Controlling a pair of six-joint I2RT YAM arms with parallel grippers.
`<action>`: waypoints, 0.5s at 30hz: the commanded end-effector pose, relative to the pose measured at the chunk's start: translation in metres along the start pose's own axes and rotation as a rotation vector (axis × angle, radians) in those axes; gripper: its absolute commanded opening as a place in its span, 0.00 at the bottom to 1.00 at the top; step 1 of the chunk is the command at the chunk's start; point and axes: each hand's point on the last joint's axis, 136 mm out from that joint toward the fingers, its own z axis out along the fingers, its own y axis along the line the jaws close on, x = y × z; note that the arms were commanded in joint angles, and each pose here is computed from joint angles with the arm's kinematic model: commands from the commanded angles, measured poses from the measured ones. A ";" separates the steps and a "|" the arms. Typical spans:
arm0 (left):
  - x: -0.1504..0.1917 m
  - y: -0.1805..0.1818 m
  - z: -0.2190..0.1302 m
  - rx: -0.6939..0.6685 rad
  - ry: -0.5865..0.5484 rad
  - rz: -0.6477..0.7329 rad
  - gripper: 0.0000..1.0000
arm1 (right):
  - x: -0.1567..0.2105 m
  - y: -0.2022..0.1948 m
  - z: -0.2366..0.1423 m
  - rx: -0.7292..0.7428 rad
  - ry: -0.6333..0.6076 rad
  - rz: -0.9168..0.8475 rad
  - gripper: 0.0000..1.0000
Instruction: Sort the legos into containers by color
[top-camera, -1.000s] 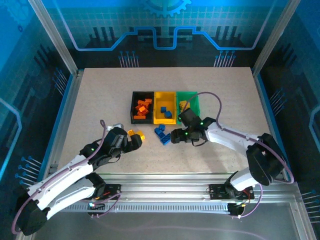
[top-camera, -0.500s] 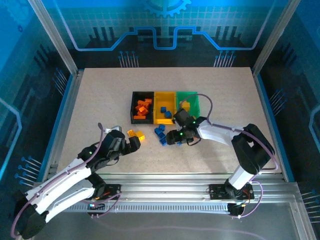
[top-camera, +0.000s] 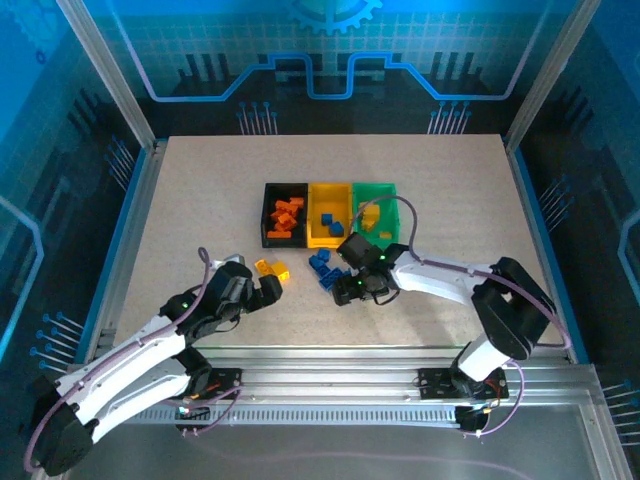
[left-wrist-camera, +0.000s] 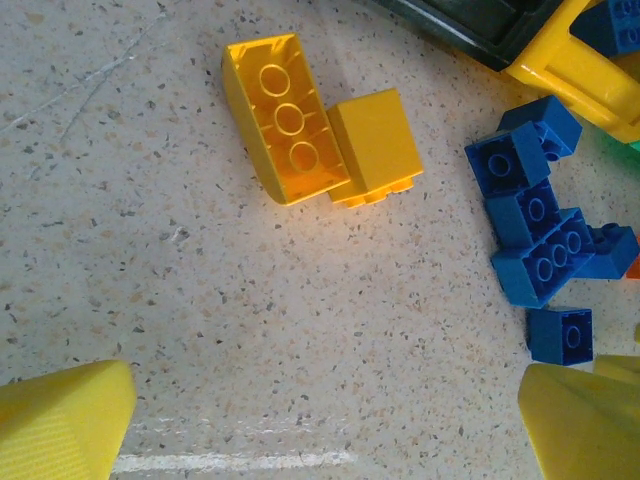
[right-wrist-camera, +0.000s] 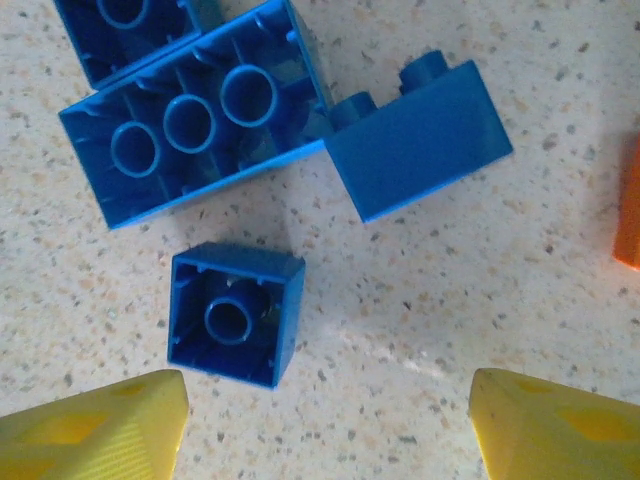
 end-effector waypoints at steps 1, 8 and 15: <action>0.004 0.004 0.001 0.002 0.012 -0.022 0.99 | -0.006 0.013 0.004 0.038 -0.013 -0.046 0.76; 0.005 0.005 -0.001 0.003 0.013 -0.022 0.99 | -0.013 0.024 0.014 0.088 -0.006 -0.067 0.74; 0.007 0.006 0.000 0.001 0.019 -0.019 0.99 | -0.007 0.011 0.027 0.173 0.039 -0.058 0.56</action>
